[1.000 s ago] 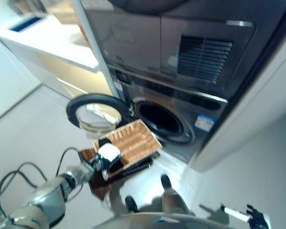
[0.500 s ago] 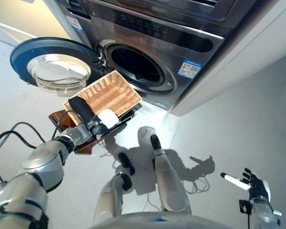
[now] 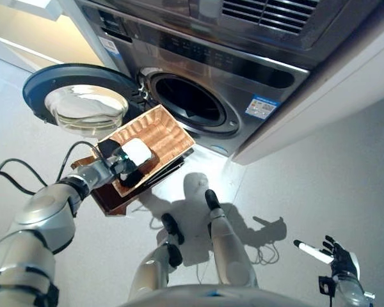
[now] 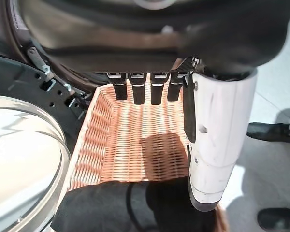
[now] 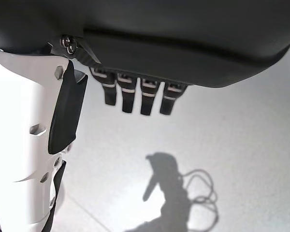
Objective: Pick up the clothes and place them into the washing machine
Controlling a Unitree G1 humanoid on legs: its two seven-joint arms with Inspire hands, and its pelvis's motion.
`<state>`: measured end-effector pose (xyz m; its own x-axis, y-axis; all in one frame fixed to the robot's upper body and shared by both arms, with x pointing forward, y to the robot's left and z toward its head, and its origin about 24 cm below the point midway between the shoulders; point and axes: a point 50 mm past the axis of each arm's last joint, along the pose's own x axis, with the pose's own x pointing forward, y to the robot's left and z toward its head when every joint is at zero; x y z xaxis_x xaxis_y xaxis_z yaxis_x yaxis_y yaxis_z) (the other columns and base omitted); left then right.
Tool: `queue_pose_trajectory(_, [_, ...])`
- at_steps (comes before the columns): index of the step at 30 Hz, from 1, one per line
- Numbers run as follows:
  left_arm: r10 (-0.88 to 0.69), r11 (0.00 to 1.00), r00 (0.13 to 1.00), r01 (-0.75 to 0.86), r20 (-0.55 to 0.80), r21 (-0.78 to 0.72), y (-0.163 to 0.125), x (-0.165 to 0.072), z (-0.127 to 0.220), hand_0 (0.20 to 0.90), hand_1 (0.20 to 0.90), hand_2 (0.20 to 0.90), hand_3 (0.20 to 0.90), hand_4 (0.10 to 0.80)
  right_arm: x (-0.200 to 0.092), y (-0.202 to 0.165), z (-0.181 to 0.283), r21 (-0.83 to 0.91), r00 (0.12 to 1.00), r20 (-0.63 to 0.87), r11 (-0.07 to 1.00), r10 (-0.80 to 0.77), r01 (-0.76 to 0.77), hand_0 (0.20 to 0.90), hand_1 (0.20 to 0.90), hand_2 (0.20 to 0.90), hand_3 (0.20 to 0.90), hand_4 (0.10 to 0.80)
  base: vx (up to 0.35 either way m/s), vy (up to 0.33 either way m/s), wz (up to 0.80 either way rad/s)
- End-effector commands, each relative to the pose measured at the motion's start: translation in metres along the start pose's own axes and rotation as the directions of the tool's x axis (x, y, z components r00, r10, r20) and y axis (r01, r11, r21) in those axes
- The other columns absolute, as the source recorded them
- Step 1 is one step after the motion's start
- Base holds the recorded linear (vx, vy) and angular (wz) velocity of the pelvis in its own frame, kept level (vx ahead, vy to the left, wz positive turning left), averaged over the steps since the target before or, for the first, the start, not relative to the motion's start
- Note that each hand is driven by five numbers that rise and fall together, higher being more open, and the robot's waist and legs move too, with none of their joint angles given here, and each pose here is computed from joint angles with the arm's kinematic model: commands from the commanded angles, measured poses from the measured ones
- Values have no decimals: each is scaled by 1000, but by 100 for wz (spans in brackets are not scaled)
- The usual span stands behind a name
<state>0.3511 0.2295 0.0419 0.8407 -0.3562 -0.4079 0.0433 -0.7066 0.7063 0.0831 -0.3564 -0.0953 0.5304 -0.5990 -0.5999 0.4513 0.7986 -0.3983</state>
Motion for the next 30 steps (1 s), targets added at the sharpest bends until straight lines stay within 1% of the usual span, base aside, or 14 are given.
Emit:
queue_pose_trajectory(1, [120, 993, 969, -118, -217, 22, 23, -23, -68, 900, 900, 900, 900, 800, 0, -48, 19, 77, 978, 84, 980, -191, 184, 900, 900, 900, 900, 800, 54, 41, 13])
queue_pose_trajectory(6, [128, 992, 948, -124, -292, 31, 25, -39, -92, 900, 900, 900, 900, 800, -7, -71, 1, 154, 954, 5, 943, -300, 296, 900, 900, 900, 900, 800, -28, -10, 12])
queue_pose_trajectory(7, [128, 992, 948, -124, -292, 31, 25, -39, -92, 900, 900, 900, 900, 800, -7, -71, 1, 155, 954, 6, 943, -300, 296, 900, 900, 900, 900, 800, -30, 0, 11])
queue_pose_trajectory(9, [141, 990, 934, -135, -328, 39, 29, -46, -104, 900, 900, 900, 900, 800, -12, -81, -12, 182, 936, -56, 919, -347, 351, 900, 900, 900, 900, 800, -23, 30, 8])
queue_pose_trajectory(13, [135, 991, 927, -122, -349, 61, 31, -52, -114, 900, 900, 900, 900, 800, -15, -79, -22, 201, 927, -106, 905, -360, 374, 900, 900, 900, 900, 800, -6, 66, 8])
queue_pose_trajectory(14, [136, 991, 927, -120, -349, 66, 32, -53, -115, 900, 900, 900, 900, 800, -13, -75, -22, 204, 930, -108, 907, -353, 368, 900, 900, 900, 900, 800, 4, 72, 8])
queue_pose_trajectory(16, [130, 991, 927, -112, -351, 73, 35, -54, -119, 900, 900, 900, 900, 800, -4, -91, -1, 220, 923, -87, 897, -374, 384, 900, 900, 900, 900, 800, 15, 40, 0])
queue_pose_trajectory(18, [135, 990, 933, -117, -334, 76, 40, -47, -115, 900, 900, 900, 900, 800, 1, -87, 10, 229, 933, -60, 905, -354, 358, 900, 900, 900, 900, 800, 19, 41, -7])
queue_pose_trajectory(20, [109, 992, 933, -81, -343, 94, 42, -47, -120, 900, 900, 900, 900, 800, 4, -88, 19, 256, 938, -25, 905, -345, 340, 900, 900, 900, 900, 800, 16, 82, -4])
queue_pose_trajectory(30, [72, 993, 938, -34, -338, 116, 47, -47, -125, 900, 900, 900, 900, 800, 8, -99, 40, 309, 930, 26, 888, -366, 340, 900, 900, 900, 900, 800, 11, 50, -1])
